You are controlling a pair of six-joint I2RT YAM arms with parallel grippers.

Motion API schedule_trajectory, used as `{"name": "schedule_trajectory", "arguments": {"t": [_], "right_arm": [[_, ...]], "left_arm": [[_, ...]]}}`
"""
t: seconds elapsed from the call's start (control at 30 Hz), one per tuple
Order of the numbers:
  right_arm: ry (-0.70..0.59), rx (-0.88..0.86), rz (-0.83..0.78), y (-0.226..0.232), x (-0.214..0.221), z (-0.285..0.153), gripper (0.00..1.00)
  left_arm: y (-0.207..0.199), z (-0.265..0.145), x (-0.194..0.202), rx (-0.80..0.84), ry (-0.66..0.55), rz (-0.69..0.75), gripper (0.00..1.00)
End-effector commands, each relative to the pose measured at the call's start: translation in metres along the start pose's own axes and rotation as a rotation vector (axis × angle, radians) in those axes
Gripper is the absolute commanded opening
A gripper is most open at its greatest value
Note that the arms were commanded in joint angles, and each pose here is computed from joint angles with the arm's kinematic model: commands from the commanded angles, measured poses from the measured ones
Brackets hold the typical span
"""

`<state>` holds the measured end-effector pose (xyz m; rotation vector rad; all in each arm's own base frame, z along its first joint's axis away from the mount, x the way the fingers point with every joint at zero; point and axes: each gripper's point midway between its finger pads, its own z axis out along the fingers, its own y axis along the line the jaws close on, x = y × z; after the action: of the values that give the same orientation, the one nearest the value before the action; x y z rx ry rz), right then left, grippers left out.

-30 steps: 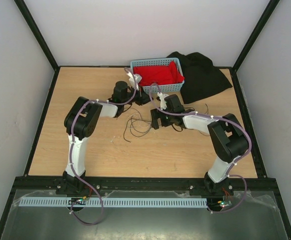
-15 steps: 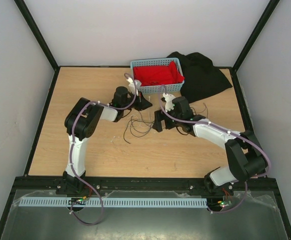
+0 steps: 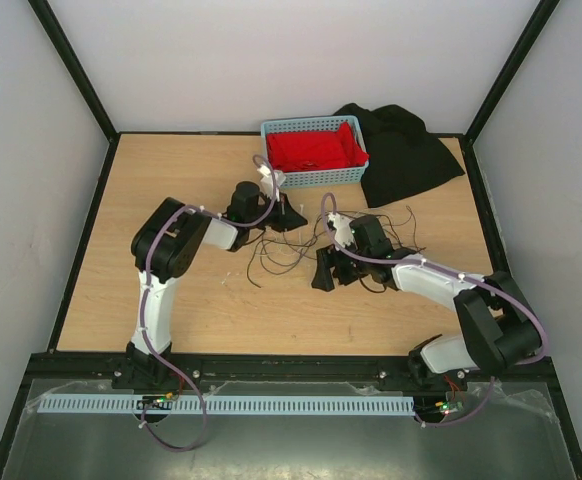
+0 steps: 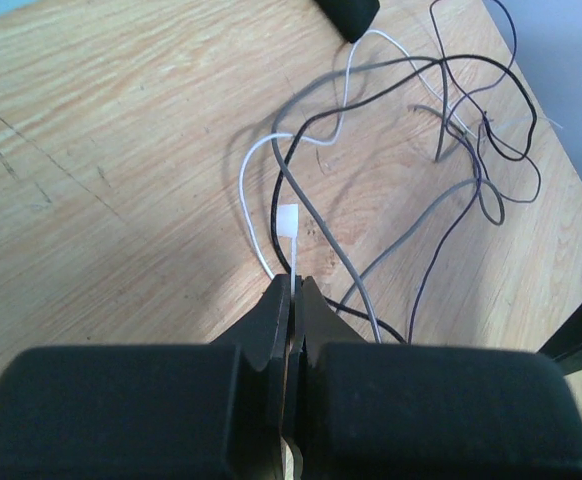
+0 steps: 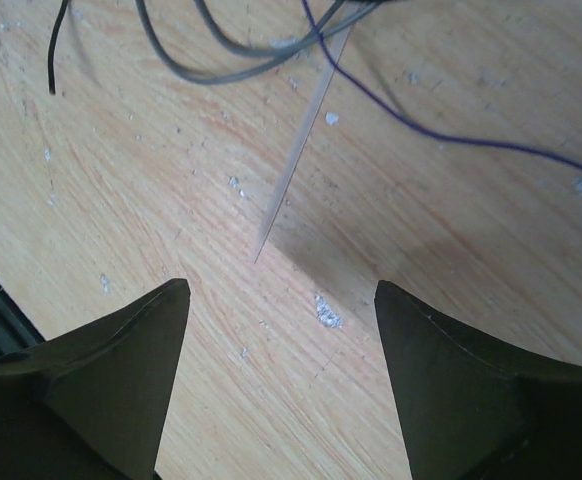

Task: Zip-tie the wires
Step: Adjust the cable at the center of the board.

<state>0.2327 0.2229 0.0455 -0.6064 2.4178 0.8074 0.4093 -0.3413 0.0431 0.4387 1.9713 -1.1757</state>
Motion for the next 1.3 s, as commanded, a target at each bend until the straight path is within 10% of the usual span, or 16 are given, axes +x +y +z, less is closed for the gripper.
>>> {"name": "schedule_trajectory", "arguments": {"t": [0.0,0.33,1.27], "right_arm": [[0.009,-0.055,0.017,0.007,0.006,0.004,0.84],[-0.289,-0.026,-0.129,0.008,-0.046,-0.012,0.84],[-0.118,-0.191,-0.077,0.061,-0.035,0.061,0.83]], "left_arm": [[-0.025,-0.007,-0.014,0.063,-0.028,0.021,0.00],[-0.054,-0.017,-0.008,0.192,0.036,-0.055,0.00],[-0.053,-0.023,-0.001,0.183,0.049,-0.076,0.00]]}}
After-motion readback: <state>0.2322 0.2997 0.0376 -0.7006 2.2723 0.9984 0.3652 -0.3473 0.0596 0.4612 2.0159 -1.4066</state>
